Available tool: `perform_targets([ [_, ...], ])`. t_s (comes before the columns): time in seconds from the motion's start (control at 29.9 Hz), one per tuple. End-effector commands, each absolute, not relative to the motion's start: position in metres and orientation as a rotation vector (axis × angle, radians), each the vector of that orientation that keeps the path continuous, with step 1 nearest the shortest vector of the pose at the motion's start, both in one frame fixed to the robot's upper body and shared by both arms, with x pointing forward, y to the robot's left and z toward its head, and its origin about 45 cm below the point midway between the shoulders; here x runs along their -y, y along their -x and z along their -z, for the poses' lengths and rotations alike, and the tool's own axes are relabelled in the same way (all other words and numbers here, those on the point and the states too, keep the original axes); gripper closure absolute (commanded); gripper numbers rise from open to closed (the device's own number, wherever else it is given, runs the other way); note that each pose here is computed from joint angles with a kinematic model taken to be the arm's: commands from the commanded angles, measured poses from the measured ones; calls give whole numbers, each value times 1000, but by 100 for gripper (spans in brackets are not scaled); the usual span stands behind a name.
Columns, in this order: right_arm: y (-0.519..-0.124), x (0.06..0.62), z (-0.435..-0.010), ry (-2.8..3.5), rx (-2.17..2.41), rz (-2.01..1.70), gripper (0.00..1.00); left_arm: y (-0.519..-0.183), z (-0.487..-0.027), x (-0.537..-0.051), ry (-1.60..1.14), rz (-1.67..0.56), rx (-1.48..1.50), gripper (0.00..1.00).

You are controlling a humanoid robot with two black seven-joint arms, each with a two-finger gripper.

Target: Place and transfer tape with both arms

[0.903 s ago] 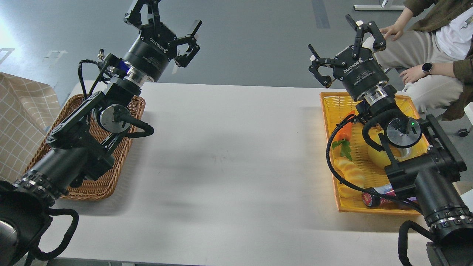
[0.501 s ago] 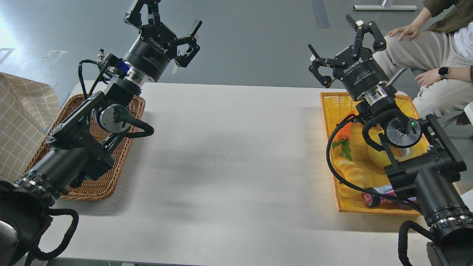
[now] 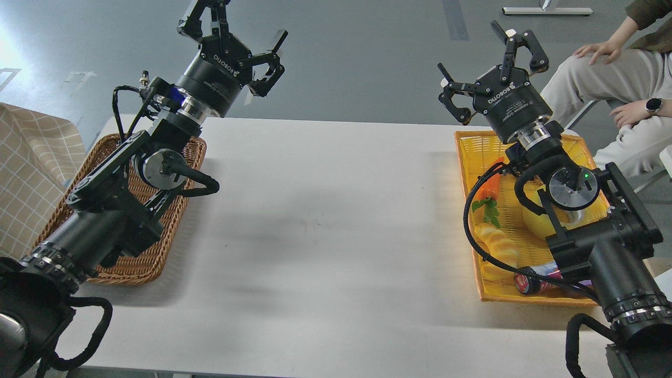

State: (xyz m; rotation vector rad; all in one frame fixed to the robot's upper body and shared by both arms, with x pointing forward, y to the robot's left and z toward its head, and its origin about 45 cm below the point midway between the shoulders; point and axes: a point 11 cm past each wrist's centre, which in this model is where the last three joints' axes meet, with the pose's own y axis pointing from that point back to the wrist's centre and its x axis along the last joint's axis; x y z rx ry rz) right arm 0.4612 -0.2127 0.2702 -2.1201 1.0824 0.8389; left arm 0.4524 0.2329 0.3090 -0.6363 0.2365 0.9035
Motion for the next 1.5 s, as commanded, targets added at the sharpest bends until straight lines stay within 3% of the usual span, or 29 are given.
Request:
perform_targets([
  [0.0,-461,213,-270,2119,-1082,-838,0,-452,-308,-232,636,-903,-238,2],
  [1.47,-461,213,-271,2120,-1079,-836,0,-452,-308,-227,643,-895,-246,2],
])
